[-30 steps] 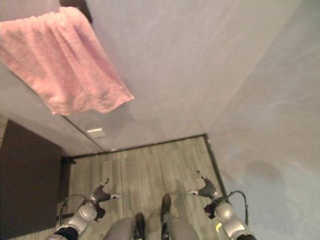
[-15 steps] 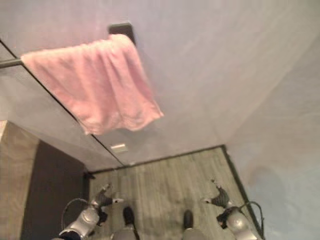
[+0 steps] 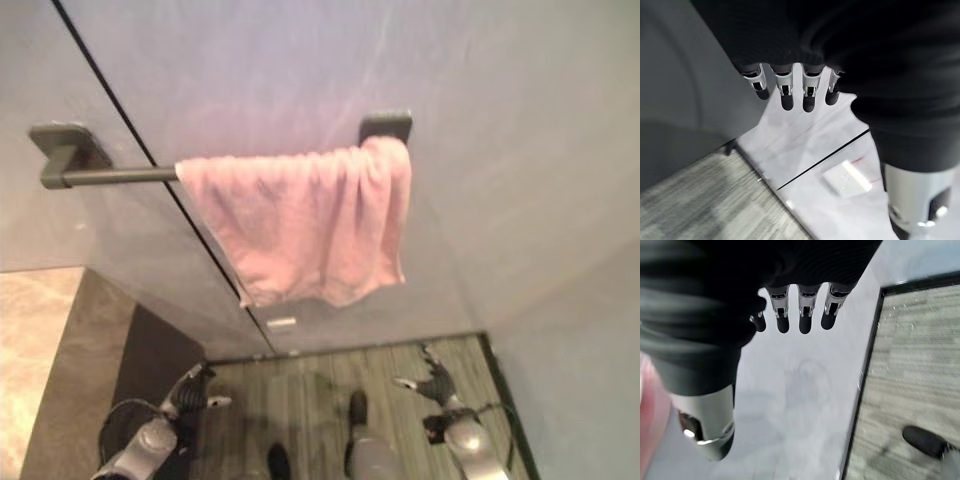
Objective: Put brush and paste in cup on sink, flatten towel.
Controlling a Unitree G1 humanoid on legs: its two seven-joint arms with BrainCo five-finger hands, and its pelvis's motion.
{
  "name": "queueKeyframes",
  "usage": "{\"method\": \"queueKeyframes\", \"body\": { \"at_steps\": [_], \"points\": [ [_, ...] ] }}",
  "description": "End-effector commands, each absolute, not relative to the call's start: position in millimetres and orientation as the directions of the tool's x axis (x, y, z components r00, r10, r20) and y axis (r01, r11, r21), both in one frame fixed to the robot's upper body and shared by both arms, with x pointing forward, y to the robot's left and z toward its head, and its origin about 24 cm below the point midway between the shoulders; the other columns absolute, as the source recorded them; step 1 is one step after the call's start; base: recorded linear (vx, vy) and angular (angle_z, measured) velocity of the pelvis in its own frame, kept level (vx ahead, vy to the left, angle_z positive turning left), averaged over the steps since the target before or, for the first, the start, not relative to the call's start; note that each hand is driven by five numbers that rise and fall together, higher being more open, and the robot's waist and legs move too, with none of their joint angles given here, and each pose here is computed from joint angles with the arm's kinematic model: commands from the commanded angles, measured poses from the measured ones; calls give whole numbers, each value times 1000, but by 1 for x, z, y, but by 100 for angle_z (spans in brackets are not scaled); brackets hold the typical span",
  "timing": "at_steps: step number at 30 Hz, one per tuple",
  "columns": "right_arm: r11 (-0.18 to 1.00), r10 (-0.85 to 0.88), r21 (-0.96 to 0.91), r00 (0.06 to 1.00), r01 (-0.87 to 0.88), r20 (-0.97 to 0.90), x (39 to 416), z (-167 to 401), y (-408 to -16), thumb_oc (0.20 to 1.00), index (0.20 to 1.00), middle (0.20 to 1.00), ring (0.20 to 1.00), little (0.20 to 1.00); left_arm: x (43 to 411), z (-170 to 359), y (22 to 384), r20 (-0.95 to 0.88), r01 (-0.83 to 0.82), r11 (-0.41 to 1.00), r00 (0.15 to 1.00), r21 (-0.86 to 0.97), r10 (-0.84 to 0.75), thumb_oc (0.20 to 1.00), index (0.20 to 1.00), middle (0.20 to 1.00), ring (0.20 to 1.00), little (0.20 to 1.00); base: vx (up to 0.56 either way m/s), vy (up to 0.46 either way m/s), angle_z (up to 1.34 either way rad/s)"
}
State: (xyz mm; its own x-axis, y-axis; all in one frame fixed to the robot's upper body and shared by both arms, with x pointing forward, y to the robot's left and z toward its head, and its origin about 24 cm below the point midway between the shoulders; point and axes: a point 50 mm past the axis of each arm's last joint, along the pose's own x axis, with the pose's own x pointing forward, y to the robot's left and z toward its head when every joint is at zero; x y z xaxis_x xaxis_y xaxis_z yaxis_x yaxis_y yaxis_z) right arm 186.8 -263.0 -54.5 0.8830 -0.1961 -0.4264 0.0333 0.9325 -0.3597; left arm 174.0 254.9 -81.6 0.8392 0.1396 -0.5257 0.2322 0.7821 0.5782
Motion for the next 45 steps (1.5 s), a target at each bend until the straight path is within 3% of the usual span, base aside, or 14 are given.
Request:
{"method": "queueKeyframes", "body": {
  "at_steps": [1,6,9,13,17,19,21,26,29,30,31,40,45],
  "points": [
    [939,-237,-299,950,170,-205,209,-8,-291,1000,1000,1000,1000,1000,207,-46,270,-367,136,794,923,593,116,1000,1000,1000,1000,1000,98,-83,-11],
    [961,-205,-212,973,179,-110,211,19,-307,1000,1000,1000,1000,1000,204,-14,287,-252,87,789,964,608,88,1000,1000,1000,1000,1000,52,-64,4],
    [984,-132,-127,989,124,-61,217,34,-306,1000,1000,1000,1000,1000,209,8,289,-187,100,769,982,631,25,1000,1000,1000,1000,1000,22,-41,0],
    [985,-3,-173,999,-7,-53,227,48,-299,1000,1000,1000,1000,1000,218,32,291,-127,123,744,991,657,-51,1000,1000,1000,1000,1000,8,-31,6],
    [939,242,-240,969,-246,-50,259,71,-266,1000,1000,1000,1000,1000,240,61,274,-26,153,778,985,609,-173,1000,1000,1000,1000,1000,1,-29,11],
    [875,397,-289,917,-389,-35,287,87,-228,1000,1000,1000,1000,1000,257,73,255,31,188,821,970,538,-242,1000,1000,1000,1000,1000,-9,-9,-2],
    [872,411,-282,911,-400,-23,293,89,-220,1000,1000,1000,1000,1000,260,74,250,45,193,835,967,516,-251,1000,1000,1000,1000,1000,-4,-5,-2],
    [740,608,-367,794,-564,6,330,111,-133,1000,1000,1000,1000,1000,288,81,179,133,341,872,904,351,-407,1000,1000,1000,1000,1000,-22,-1,2],
    [757,611,-314,791,-574,28,334,109,-111,1000,1000,1000,1000,1000,287,70,147,108,425,843,870,331,-481,1000,1000,1000,1000,1000,0,0,0],
    [766,601,-306,799,-565,30,335,107,-111,715,715,715,715,715,286,68,142,105,436,840,865,324,-490,395,395,395,395,395,0,0,0],
    [784,579,-301,815,-543,39,335,106,-112,200,200,200,200,200,285,64,138,97,445,838,864,315,-495,200,200,200,200,200,0,0,0],
    [877,477,-121,873,-465,101,308,87,-142,200,200,200,200,200,263,37,154,13,407,892,908,197,-418,200,200,200,200,200,0,0,0],
    [864,476,24,832,-502,285,281,111,-153,200,200,200,200,200,254,89,164,213,364,865,867,345,-450,200,200,200,200,200,38,-6,6]
  ]
}}
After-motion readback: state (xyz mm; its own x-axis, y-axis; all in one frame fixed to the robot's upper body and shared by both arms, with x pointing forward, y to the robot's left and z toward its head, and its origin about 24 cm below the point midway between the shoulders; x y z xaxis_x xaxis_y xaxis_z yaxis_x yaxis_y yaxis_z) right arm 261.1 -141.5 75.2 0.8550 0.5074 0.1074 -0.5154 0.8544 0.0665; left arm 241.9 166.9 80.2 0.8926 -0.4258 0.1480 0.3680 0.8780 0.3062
